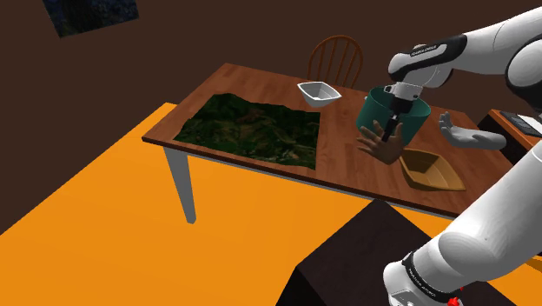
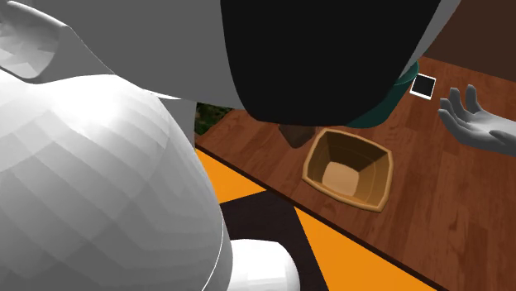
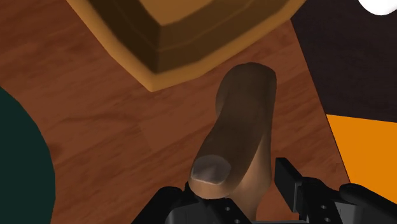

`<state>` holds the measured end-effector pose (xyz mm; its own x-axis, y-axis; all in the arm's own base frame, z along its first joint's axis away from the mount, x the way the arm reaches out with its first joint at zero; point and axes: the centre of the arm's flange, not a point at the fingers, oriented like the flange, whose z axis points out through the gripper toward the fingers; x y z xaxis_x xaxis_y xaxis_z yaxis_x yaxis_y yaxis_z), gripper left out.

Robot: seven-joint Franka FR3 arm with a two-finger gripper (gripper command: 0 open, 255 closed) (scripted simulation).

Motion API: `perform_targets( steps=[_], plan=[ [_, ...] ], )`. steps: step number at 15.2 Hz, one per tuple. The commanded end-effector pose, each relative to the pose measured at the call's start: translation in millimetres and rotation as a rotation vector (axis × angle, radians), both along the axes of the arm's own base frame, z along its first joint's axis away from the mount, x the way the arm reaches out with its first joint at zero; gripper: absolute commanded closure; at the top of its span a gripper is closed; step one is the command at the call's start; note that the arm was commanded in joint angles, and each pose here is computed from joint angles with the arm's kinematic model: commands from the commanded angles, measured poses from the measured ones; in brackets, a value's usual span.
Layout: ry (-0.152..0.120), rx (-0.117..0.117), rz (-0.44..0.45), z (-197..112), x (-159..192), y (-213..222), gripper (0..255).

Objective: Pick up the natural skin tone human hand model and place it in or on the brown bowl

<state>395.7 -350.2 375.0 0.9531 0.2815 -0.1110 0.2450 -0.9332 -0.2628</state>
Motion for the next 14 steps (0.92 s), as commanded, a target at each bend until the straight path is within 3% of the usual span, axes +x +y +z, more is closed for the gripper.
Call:
perform_targets(
  steps=[1, 14],
  plan=[
    [0.000, 0.000, 0.000, 12, -1, 0, 255],
    [0.000, 0.000, 0.000, 80, -1, 0, 255]
  ],
)
